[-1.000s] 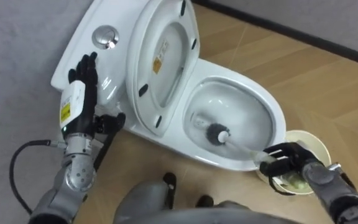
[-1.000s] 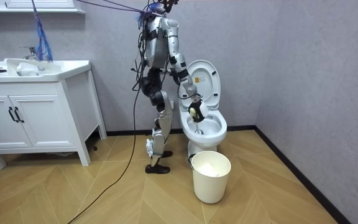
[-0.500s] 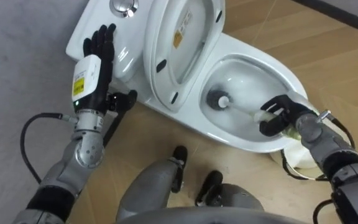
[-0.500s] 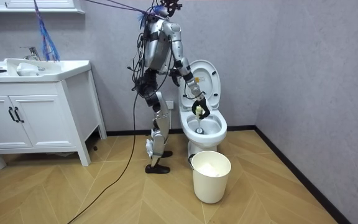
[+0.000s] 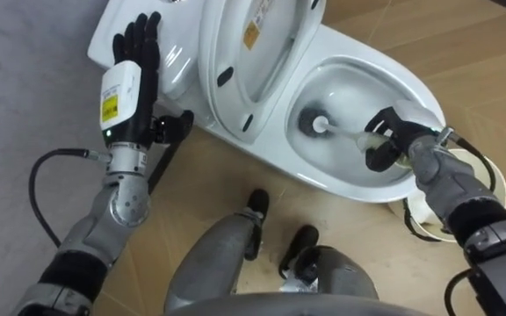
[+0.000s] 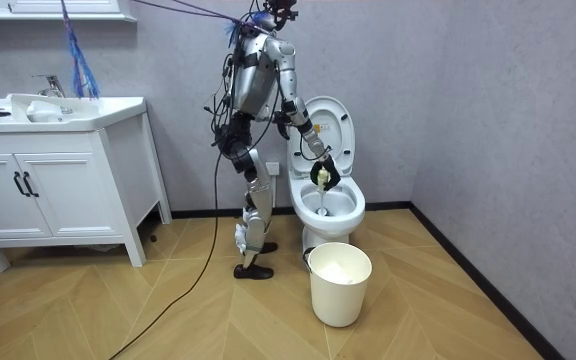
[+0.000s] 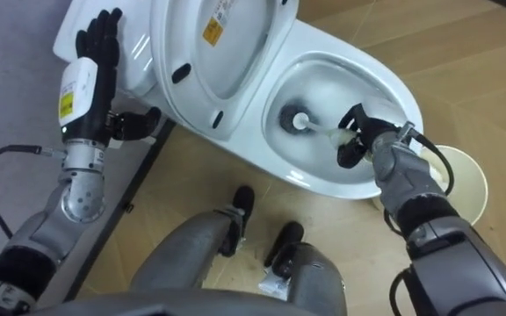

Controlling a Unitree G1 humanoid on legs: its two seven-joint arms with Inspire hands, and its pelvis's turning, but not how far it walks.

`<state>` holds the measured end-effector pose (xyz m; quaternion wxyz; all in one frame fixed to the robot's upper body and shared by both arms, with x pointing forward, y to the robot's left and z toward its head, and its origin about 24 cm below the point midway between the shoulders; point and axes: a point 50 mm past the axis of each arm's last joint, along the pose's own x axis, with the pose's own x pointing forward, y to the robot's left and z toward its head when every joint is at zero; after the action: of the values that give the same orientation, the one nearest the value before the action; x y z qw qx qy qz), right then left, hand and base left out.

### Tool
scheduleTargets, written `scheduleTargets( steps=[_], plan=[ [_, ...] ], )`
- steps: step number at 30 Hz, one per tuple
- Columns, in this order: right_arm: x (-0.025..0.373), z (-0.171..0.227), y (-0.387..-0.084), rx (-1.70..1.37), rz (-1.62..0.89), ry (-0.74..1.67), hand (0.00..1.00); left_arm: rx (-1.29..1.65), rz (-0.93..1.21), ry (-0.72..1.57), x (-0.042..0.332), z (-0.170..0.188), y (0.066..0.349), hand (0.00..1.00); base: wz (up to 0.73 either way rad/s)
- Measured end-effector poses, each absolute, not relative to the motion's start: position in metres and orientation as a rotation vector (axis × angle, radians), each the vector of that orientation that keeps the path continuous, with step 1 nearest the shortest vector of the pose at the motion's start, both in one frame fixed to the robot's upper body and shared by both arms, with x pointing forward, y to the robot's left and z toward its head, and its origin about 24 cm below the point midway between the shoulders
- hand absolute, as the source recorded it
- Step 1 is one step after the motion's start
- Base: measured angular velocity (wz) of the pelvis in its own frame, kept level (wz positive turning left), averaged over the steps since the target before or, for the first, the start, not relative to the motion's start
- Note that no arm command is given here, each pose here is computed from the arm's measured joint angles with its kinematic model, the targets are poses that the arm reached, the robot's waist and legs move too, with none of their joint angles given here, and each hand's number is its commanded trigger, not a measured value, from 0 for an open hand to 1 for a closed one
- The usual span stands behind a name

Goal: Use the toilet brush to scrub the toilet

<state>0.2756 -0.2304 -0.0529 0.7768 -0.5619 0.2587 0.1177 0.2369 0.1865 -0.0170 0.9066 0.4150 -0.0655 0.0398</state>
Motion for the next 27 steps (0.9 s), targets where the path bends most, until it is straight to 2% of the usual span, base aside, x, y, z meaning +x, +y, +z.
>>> scheduleTargets(
  steps=[9,16,27],
  plan=[
    [0.281,-0.038,-0.231,-1.258,0.240,0.474,1.00,0.867,0.123,-0.146,0.235,-0.018,0.185,0.00,-0.01],
    [0.289,-0.006,-0.205,-1.372,0.319,0.313,1.00,0.867,0.175,-0.102,0.230,-0.022,0.195,0.00,-0.21],
    [0.279,-0.004,-0.194,-1.346,0.351,0.304,1.00,0.833,0.216,-0.060,0.228,-0.025,0.200,0.00,-0.06]
  ],
)
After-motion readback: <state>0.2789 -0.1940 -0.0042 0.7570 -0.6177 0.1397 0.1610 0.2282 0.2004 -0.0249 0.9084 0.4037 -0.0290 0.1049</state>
